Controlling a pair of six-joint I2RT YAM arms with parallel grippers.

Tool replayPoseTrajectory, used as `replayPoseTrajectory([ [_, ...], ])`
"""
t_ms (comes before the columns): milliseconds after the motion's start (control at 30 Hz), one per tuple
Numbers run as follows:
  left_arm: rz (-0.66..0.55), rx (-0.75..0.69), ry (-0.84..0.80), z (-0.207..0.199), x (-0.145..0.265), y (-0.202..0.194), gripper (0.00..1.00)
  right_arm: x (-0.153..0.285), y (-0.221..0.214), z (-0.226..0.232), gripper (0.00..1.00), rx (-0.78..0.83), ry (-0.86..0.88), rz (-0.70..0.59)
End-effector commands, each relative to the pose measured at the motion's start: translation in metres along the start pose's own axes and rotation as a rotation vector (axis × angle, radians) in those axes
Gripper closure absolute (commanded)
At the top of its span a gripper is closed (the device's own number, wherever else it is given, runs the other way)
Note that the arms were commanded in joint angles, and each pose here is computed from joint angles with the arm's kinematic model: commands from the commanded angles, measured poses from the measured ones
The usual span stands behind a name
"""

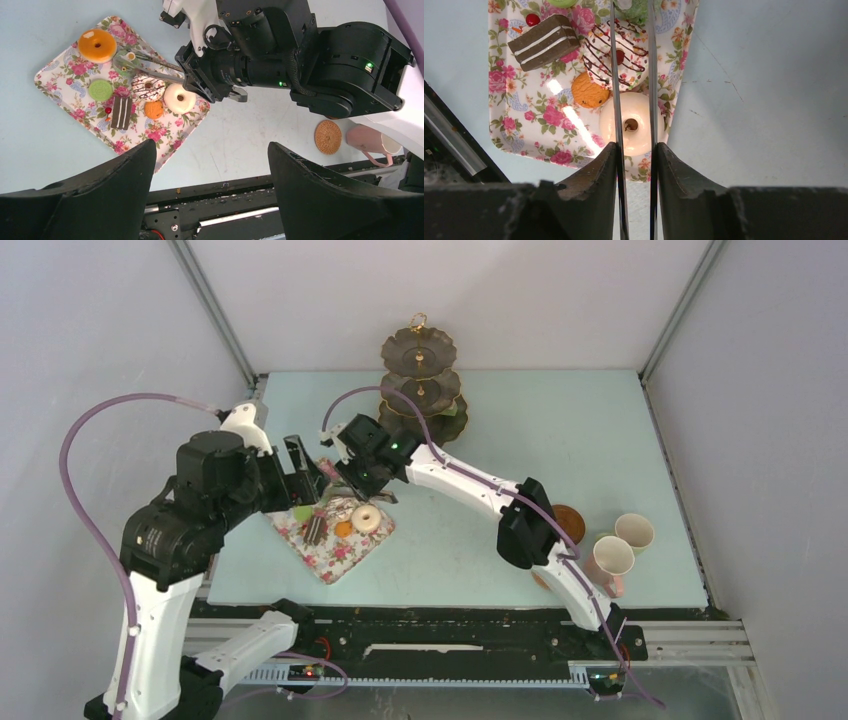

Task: Serve the afternoon tea

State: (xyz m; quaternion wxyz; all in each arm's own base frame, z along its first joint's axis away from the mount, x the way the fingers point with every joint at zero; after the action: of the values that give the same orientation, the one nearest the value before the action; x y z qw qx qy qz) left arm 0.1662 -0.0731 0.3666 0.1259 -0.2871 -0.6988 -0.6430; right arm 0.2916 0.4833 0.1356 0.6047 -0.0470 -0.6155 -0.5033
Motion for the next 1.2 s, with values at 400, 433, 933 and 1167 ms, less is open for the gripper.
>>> replayPoseTrajectory([
  [400,-0.031,-0.021,-0.003,-0.001,0.001,0.01,0.11,0.098,0.05,0.016,0.79,-0.059,0.095,-0.186],
  [433,-0.032,-0.02,-0.004,-0.001,0.001,0.01,0.11,0.104,0.049,0.013,0.8,-0.075,0.101,-0.189],
  [933,-0.028,-0.015,-0.01,-0.002,0.0,0.008,0.11,0.151,-0.016,-0.071,0.83,-0.431,0.138,-0.218],
  [1167,-0.02,-0.015,-0.022,-0.004,-0.002,0.005,0.11,0.161,-0.072,-0.152,0.86,-0.508,-0.085,-0.186],
])
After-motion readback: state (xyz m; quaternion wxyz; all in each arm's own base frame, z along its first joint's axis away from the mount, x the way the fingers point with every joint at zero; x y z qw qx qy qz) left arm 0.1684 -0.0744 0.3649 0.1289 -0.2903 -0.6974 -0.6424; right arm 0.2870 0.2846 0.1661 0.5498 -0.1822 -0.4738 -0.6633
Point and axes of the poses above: each gripper's point midway between its finger pads, its own x axis back along the fingers, its own z axis along the line the jaws close on, y = z × x, the point moved 2 cm from there along x, back along the fingers, and after that the axes turned 12 degrees about -x, right-handed, at the moved point
